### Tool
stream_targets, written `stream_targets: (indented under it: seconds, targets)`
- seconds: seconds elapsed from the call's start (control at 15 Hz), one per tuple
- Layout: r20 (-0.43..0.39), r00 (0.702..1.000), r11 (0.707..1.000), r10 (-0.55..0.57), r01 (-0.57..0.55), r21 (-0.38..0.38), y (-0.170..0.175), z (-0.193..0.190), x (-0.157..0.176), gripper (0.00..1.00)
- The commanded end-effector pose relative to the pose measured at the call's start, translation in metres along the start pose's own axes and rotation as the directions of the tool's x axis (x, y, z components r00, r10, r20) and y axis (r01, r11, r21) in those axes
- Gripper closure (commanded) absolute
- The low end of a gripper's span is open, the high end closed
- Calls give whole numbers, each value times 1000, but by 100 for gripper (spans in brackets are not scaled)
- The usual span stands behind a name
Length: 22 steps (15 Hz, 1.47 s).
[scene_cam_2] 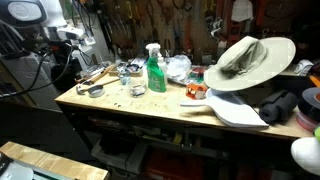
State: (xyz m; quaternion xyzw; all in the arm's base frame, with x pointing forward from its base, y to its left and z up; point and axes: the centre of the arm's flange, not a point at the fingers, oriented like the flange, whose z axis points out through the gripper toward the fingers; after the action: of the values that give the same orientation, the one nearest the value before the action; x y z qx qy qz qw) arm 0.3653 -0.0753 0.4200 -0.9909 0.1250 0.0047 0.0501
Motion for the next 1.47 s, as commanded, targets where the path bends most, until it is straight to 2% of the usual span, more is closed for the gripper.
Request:
stream_targets:
  seconds: [0.0,0.33,0.47,0.6,0.87,1.07,1.13,1.4]
  targets:
    - [0,1000,1000,0,0,0,0,0,0,0]
    - [1,1000,1000,0,0,0,0,0,0,0]
    - [-9,1000,1000,17,-17,-4,17,7,3,0]
    - [44,999,999,31,-32,24,43,15,1,0]
    - [50,995,994,89,-92,61,107,33,-14,0]
    - [1,995,989,95,-95,115,157,44,-28,0]
    - [-15,997,985,78,-74,158,175,46,-35,0]
    - [-120,984,969,131,-102,224,242,62,-52,0]
